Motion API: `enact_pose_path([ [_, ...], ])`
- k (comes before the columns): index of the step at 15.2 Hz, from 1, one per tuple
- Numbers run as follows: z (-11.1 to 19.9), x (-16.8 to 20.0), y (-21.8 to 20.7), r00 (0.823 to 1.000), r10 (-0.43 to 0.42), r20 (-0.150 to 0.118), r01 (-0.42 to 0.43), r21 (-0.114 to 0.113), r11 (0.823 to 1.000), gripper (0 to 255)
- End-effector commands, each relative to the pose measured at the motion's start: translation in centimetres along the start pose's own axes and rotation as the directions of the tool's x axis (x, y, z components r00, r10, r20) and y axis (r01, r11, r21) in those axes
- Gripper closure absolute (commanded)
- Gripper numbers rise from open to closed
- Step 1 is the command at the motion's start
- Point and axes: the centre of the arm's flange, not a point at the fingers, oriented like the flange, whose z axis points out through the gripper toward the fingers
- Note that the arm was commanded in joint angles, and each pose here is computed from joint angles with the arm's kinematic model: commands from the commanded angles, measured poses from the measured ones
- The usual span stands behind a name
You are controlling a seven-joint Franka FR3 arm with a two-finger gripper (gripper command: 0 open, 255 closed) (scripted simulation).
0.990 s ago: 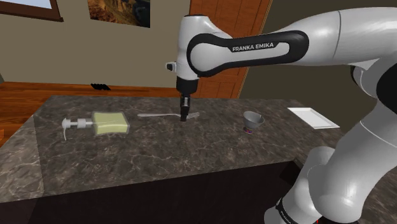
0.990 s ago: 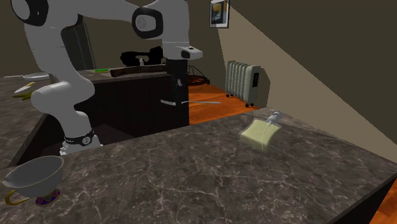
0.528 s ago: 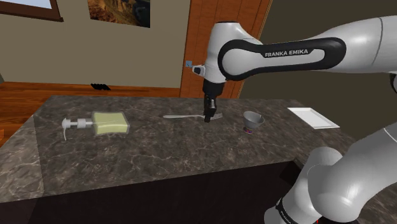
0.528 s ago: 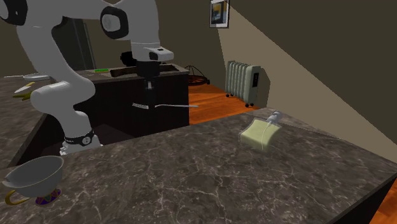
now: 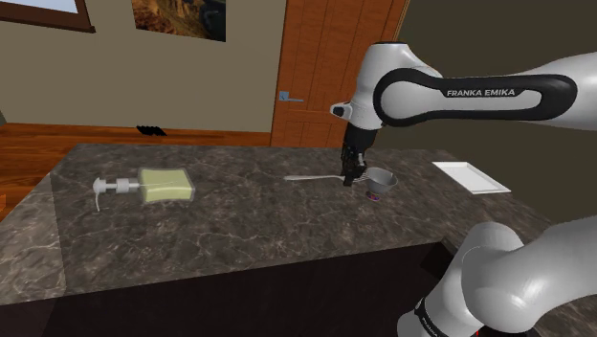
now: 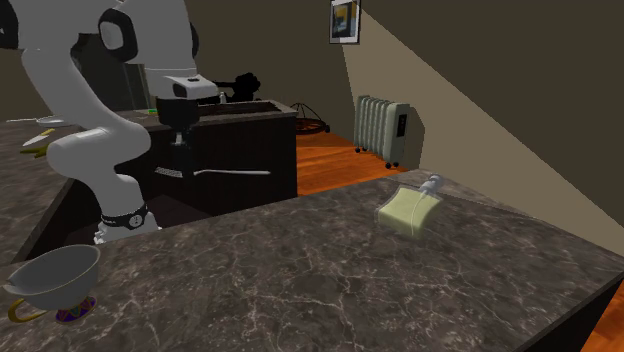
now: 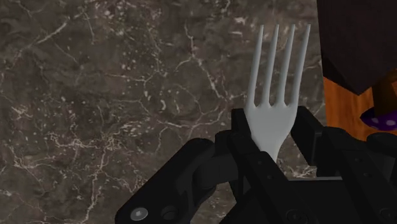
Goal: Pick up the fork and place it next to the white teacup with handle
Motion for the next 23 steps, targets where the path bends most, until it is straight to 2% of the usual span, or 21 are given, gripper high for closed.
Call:
enact_pose_path([
  [1, 0.2, -2.7, 0.0, 1.000, -0.001, 0.000, 0.001, 0.000, 1.000, 255],
  [23, 0.7, -32.4, 1.7, 1.000, -0.001, 0.000, 0.001, 0.000, 1.000, 255],
])
